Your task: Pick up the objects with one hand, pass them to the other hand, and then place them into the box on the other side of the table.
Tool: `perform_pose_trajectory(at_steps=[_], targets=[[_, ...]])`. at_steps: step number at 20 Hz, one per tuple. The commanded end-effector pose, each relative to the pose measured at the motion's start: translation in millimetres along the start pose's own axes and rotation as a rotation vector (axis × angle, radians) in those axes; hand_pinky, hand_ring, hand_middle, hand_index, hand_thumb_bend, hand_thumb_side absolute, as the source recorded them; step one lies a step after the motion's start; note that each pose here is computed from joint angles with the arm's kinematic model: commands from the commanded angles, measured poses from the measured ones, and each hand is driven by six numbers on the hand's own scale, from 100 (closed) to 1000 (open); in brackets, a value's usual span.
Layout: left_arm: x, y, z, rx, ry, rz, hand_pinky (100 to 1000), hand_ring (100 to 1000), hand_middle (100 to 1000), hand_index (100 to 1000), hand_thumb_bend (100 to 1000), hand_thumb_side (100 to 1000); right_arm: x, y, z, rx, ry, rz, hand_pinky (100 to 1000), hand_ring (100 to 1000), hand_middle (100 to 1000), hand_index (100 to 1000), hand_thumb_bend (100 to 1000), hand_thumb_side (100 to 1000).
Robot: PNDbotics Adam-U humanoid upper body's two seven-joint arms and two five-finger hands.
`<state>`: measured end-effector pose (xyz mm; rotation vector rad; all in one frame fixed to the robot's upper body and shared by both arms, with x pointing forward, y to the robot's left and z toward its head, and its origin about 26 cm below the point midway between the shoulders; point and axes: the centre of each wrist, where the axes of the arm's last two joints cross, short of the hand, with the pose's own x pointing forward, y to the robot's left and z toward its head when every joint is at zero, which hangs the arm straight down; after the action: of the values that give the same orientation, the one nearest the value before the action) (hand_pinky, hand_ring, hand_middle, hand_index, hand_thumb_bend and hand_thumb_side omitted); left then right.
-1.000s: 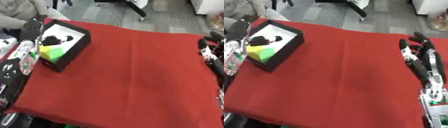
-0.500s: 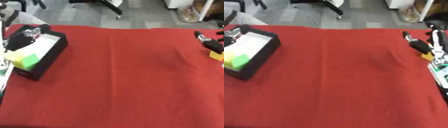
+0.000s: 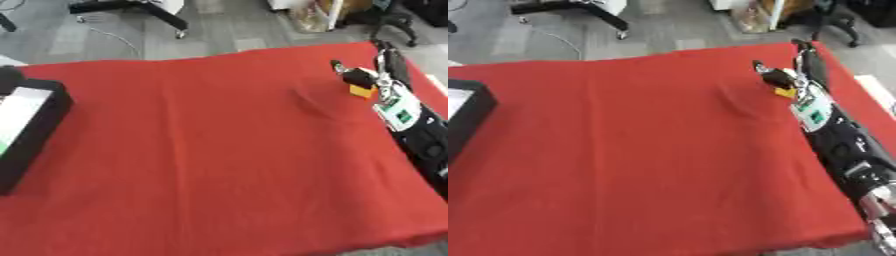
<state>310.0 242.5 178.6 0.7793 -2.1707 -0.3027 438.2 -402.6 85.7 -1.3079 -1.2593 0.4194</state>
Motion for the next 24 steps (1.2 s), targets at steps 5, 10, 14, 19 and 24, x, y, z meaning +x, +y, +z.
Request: perform_pose_trajectory(at_steps=[5, 10, 14, 19, 24], targets=[[6, -11.3, 9, -0.043, -0.005, 0.052, 710, 759, 761, 902, 874, 680, -29, -4.9, -6, -0.055, 0.186, 0.133, 734, 800, 841, 929, 508, 540], [5, -16.6, 13, -0.064, 0.010, 0.068, 706, 754, 759, 904, 872, 683, -35, 3.8, 0, -0.013, 0.235, 0.071, 709, 753, 784, 910, 498, 542], [6, -18.7, 13, -0.079, 0.011, 0.070, 706, 753, 758, 906, 871, 681, -29, 7.4, 0, 0.003, 0.214, 0.011, 698, 736, 763, 904, 498, 543], [7, -20.6, 13, -0.089, 0.010, 0.075, 705, 751, 757, 907, 868, 682, -16, 6.4, -2, 0.000, 0.172, -0.044, 688, 727, 756, 900, 497, 548], [10, -21.4, 12, -0.091, -0.001, 0.083, 705, 750, 756, 907, 867, 683, -12, 5.7, -4, -0.021, 0.182, -0.051, 670, 698, 713, 858, 466, 499]])
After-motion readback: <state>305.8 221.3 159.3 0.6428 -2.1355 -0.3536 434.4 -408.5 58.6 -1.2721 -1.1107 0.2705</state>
